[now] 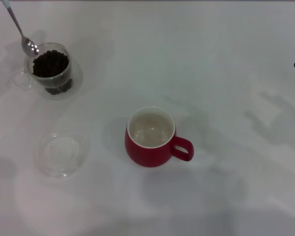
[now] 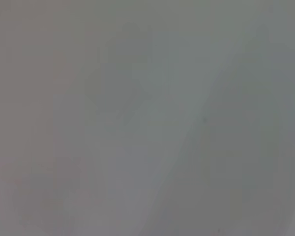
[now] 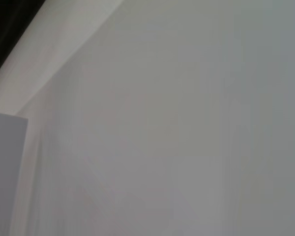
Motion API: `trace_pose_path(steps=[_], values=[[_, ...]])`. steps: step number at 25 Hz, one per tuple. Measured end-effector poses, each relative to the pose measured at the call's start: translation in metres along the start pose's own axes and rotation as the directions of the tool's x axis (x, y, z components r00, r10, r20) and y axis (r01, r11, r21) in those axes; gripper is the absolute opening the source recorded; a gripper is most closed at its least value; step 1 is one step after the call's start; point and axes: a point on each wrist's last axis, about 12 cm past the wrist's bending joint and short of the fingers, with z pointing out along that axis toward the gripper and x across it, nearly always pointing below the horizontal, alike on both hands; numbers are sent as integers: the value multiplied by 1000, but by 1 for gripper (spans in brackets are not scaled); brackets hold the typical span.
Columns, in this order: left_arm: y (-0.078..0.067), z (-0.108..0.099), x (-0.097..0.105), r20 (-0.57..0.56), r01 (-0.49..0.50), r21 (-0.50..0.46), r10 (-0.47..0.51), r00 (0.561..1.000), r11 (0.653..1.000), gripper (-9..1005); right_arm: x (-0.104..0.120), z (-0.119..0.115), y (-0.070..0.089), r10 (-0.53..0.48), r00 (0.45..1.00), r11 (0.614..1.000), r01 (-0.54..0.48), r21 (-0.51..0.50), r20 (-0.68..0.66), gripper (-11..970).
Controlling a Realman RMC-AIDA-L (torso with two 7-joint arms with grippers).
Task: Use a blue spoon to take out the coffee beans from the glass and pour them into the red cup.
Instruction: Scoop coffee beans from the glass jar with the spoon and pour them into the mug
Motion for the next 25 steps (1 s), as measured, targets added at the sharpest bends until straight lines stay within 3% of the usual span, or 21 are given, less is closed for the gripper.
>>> trace_pose_path(steps=[12,25], values=[[-1,0,7,-54,142,1,-141,988,990,125,9,8,-4,5,999,1000,-4,20,-40,695],[-1,-5,18,-74,157,-18,-158,985,987,125,9,13,-10,46,998,999,-45,12,-47,695]])
